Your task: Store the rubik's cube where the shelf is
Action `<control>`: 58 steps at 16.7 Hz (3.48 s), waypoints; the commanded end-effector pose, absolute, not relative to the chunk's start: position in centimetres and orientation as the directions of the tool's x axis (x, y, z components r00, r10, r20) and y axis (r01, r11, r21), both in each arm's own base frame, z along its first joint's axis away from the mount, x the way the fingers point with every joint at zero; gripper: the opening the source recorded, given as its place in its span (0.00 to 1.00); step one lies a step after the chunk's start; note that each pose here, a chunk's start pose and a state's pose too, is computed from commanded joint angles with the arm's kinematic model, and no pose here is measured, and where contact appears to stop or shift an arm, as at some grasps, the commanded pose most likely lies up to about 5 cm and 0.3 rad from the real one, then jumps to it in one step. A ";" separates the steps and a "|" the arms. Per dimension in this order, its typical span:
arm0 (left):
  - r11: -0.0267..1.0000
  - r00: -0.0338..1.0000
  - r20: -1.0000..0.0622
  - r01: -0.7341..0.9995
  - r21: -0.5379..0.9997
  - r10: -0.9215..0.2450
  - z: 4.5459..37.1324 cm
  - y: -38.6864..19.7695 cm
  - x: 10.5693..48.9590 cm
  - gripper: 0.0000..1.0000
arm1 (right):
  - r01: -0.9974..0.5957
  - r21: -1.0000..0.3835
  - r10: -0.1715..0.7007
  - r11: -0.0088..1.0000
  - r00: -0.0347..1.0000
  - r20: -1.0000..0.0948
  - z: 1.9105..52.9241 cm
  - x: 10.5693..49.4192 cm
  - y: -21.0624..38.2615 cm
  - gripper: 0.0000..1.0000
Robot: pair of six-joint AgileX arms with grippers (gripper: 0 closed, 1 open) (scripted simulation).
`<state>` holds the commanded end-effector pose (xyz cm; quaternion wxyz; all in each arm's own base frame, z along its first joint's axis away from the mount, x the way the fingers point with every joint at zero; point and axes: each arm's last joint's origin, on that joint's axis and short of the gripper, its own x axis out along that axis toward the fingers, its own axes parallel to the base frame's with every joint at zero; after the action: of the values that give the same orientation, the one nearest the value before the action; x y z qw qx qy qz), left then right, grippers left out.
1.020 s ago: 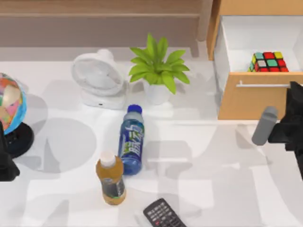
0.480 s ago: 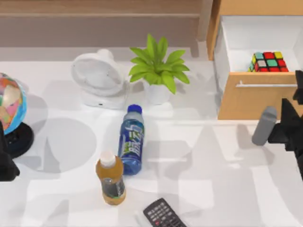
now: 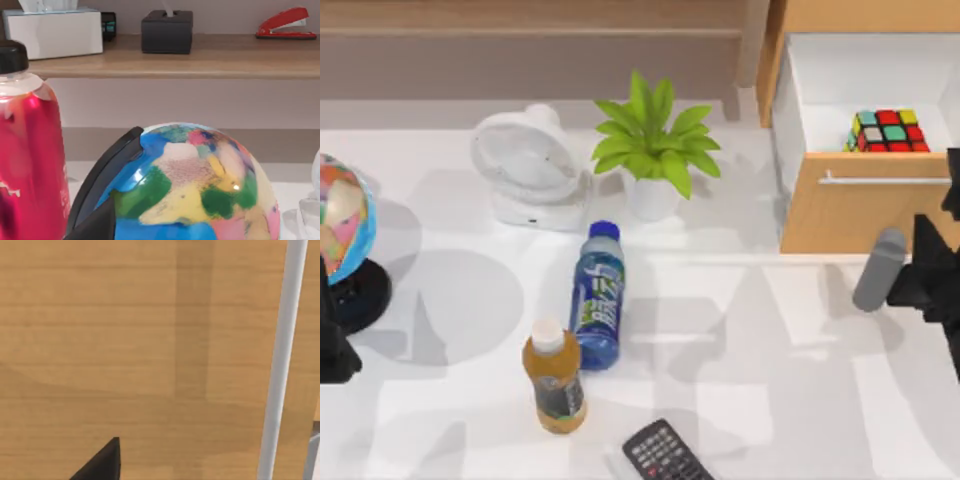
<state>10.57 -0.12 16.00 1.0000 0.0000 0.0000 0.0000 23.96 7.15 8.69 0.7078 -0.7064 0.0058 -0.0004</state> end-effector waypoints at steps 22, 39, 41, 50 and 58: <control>1.000 1.000 0.000 0.000 0.000 0.000 16.0 -0.1 10.6 1.00 | -0.351 -0.864 0.385 0.361 0.900 -0.205 13.8 29.7 16.8 1.00; 1.000 1.000 0.000 0.000 0.000 0.000 16.0 -0.1 10.6 1.00 | -0.333 -0.037 0.102 0.942 0.390 -0.915 25.1 45.5 11.5 1.00; 1.000 1.000 0.000 0.000 0.000 0.000 16.0 -0.1 10.6 1.00 | -0.239 -0.008 0.065 0.971 0.298 -0.952 24.9 46.3 10.0 1.00; 1.000 1.000 0.000 0.000 0.000 0.000 16.0 -0.1 10.6 1.00 | -0.046 0.000 0.005 0.999 0.100 -0.995 23.1 47.9 7.0 1.00; 1.000 1.000 0.000 0.000 0.000 0.000 16.0 -0.1 10.6 1.00 | -0.046 0.001 0.005 0.999 0.100 -0.995 22.9 47.5 7.2 1.00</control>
<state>10.57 -0.12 16.00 1.0000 0.0000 0.0000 0.0000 47.51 7.23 22.89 0.7414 -0.0152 0.6707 0.0173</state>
